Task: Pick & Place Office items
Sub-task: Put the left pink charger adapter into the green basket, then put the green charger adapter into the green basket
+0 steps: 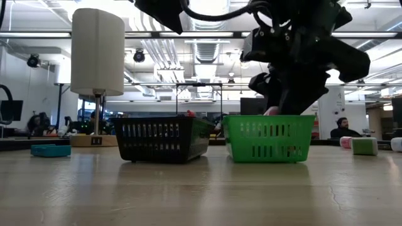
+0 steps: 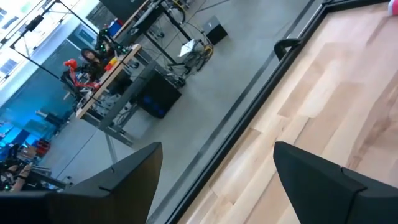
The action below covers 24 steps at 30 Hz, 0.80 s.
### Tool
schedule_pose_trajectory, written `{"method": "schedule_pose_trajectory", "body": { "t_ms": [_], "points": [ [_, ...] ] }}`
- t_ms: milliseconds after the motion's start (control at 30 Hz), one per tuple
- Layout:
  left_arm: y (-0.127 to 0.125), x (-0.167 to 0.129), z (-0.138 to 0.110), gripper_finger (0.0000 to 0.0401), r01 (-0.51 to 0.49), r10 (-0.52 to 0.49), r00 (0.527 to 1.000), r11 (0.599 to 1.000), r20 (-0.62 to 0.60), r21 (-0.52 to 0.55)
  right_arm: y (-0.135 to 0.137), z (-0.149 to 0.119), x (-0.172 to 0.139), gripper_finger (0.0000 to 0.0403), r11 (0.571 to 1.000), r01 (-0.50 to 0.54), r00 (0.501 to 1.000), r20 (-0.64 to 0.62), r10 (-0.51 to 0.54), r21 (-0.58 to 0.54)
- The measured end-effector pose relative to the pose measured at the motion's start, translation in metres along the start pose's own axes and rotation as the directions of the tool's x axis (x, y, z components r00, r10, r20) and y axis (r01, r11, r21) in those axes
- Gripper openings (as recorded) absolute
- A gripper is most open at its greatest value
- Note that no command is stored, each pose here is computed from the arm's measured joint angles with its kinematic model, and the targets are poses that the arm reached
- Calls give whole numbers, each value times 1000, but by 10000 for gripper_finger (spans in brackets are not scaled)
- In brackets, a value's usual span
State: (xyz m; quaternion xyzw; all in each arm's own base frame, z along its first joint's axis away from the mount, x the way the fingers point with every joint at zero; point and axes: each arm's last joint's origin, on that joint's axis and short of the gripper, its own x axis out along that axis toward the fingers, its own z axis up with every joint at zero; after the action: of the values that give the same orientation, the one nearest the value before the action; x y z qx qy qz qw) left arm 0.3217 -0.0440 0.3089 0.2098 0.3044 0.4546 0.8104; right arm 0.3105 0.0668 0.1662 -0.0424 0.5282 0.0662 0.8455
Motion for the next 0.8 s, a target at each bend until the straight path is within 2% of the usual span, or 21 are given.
{"method": "schedule_pose_trajectory", "body": {
  "t_ms": [267,533,633,800],
  "points": [
    [0,0,0,314,0,0,1000,1000,0,-2,-2,2,-11,206,1000,27,998,48,-28,11],
    [0,0,0,314,0,0,1000,1000,-2,1,-2,9,-36,240,1000,19,987,156,-22,23],
    [0,0,-1,314,0,0,1000,1000,-4,6,-3,5,-49,247,1000,23,990,138,-26,17],
    [0,0,-1,314,1,-1,1000,1000,-8,15,-11,-17,-81,251,982,128,992,-13,-127,139]
  ]
}}
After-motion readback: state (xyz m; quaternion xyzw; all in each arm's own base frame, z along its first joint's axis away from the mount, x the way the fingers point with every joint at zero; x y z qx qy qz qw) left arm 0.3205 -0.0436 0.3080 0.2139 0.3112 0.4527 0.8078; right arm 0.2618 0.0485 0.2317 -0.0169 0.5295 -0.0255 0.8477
